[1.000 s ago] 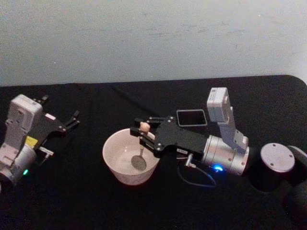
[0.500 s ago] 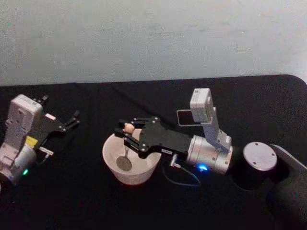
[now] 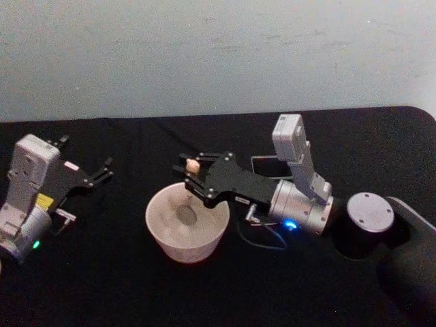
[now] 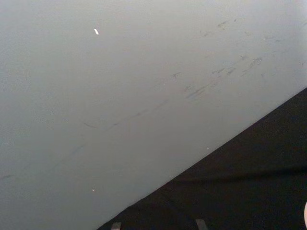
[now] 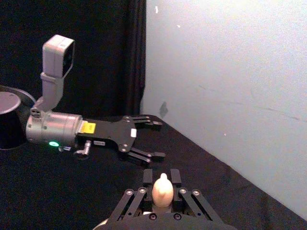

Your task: Pick up the stirring spoon with one hand, stir inside the cup, then place it back in its original position.

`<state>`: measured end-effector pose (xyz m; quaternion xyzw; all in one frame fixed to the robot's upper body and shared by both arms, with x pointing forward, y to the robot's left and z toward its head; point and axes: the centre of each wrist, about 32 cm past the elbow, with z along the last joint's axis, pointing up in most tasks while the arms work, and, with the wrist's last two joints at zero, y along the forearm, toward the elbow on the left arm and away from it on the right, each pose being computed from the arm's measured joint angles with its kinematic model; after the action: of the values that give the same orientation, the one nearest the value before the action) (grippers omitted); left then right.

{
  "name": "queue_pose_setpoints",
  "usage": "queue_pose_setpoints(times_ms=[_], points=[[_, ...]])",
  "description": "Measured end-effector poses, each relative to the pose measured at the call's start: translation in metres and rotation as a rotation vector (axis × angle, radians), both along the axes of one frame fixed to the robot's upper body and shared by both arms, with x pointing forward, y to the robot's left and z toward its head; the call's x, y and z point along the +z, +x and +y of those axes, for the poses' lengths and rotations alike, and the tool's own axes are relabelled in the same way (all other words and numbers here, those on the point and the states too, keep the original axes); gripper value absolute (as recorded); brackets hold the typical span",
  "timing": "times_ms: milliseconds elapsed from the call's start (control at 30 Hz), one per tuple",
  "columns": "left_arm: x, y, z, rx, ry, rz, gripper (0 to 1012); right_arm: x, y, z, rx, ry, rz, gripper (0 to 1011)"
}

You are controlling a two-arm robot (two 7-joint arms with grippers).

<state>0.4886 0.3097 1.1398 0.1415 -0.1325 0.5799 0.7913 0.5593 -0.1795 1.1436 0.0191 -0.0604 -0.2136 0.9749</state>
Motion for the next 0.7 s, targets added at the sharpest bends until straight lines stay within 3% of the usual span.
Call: queue_pose_setpoints(times_ms=[700], points=[[0.0,0.0,0.0,0.0,0.0,0.0,1001,0.001,-0.006,-0.014,-0.03,-0.009,0.004,212]])
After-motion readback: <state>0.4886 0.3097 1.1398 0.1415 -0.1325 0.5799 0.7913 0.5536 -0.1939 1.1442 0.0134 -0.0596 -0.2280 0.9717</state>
